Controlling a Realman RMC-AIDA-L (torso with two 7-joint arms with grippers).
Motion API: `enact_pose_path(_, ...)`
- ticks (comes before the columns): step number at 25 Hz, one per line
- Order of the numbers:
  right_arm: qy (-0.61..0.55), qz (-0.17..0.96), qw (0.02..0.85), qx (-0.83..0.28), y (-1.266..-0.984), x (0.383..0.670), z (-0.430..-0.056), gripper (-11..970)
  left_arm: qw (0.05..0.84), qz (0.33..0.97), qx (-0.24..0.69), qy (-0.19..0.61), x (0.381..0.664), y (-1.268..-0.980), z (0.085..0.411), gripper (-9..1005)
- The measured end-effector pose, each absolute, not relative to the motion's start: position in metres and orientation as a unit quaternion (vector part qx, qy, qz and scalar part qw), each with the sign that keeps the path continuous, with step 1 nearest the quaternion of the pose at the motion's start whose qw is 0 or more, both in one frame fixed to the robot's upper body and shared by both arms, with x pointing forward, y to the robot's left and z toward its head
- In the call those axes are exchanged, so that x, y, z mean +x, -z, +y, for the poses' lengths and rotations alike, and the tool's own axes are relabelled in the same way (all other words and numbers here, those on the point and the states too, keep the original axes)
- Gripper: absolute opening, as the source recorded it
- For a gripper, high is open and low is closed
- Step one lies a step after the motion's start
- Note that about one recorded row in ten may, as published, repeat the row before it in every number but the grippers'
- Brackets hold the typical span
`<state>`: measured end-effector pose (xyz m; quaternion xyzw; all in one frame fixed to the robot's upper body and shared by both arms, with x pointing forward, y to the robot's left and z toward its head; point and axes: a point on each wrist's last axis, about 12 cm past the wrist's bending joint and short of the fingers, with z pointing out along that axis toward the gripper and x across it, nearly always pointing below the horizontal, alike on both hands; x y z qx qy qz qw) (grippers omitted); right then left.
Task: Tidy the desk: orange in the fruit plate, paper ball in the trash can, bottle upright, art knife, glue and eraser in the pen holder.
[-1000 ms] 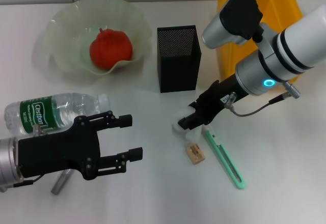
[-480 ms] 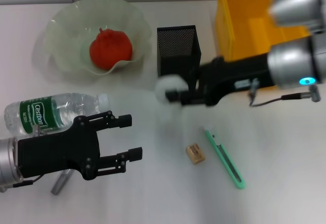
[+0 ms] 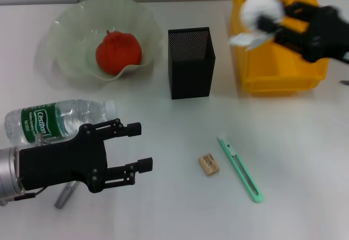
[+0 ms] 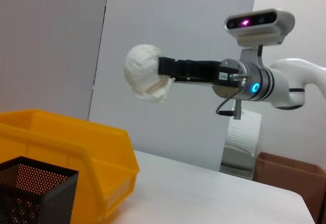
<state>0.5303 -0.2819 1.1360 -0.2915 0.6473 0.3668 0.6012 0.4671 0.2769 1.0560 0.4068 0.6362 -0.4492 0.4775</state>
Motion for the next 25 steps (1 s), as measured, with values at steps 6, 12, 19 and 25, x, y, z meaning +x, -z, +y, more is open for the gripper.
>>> enact_pose_path(6, -0.295, 0.652, 0.655, -0.244, -1.128, 0.531, -0.322, 469, 0.477, 0.636, 0.407, 0.449, 0.467, -1.056, 0.277, 738)
enact_pose_path(12, -0.258, 0.657, 0.679, -0.202, -1.119, 0.539, -0.339, 468, 0.477, 0.635, 0.408, 0.45, 0.467, -1.056, 0.276, 737)
enact_pose_path(19, -0.209, 0.7, 0.651, -0.204, -1.104, 0.56, -0.332, 473, 0.477, 0.636, 0.408, 0.45, 0.467, -1.056, 0.276, 737)
enact_pose_path(25, -0.196, 0.716, 0.634, -0.215, -1.099, 0.567, -0.325, 478, 0.477, 0.636, 0.408, 0.45, 0.467, -1.056, 0.276, 737)
